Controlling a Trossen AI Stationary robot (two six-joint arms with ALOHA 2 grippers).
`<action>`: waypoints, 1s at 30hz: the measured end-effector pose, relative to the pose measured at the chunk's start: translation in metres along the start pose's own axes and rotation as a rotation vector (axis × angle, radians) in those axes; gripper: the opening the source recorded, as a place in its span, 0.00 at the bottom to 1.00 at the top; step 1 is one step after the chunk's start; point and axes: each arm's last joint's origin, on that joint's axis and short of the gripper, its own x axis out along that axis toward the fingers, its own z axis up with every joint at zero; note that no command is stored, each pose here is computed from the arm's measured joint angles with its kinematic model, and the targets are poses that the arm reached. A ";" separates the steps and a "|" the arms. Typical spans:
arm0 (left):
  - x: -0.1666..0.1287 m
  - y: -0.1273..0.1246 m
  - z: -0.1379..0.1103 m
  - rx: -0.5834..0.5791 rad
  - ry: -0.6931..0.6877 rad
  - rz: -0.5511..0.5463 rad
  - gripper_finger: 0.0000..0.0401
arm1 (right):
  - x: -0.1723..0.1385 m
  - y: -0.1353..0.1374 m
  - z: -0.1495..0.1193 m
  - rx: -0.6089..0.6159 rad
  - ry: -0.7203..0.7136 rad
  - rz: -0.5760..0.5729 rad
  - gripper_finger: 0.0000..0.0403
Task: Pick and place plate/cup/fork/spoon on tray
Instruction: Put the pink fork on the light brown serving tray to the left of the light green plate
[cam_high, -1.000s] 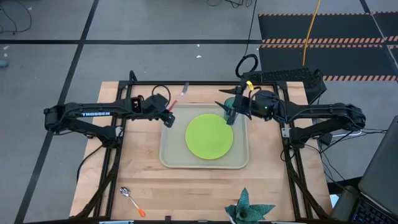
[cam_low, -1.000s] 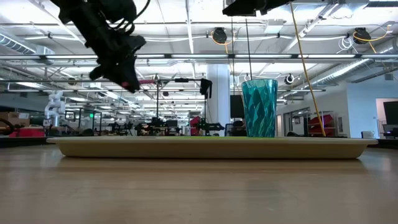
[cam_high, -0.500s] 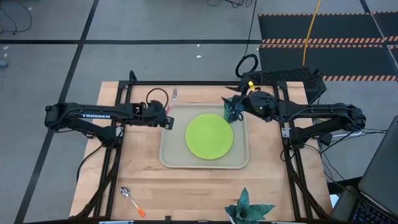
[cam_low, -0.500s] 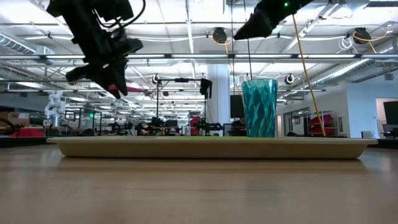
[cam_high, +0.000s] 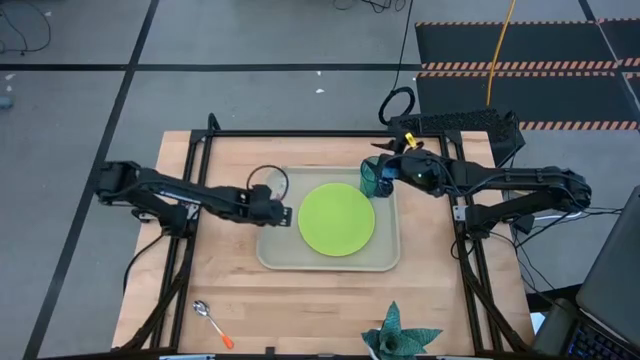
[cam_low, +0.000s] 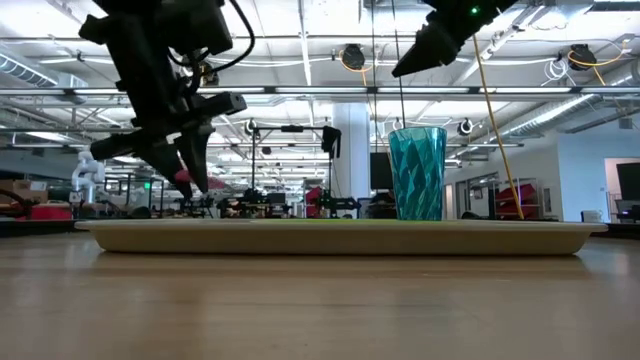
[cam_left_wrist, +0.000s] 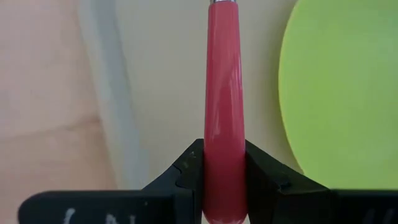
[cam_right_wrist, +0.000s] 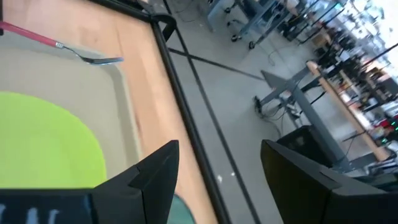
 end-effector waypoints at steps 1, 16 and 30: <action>0.002 -0.002 -0.003 -0.003 0.005 0.006 0.19 | -0.002 0.000 -0.001 0.004 0.011 0.007 0.54; 0.000 -0.042 -0.031 -0.055 0.120 0.212 0.19 | -0.033 -0.005 -0.026 0.113 -0.021 0.090 0.54; 0.002 -0.035 -0.036 -0.106 0.162 0.336 0.19 | -0.066 -0.017 -0.039 0.252 -0.159 0.157 0.54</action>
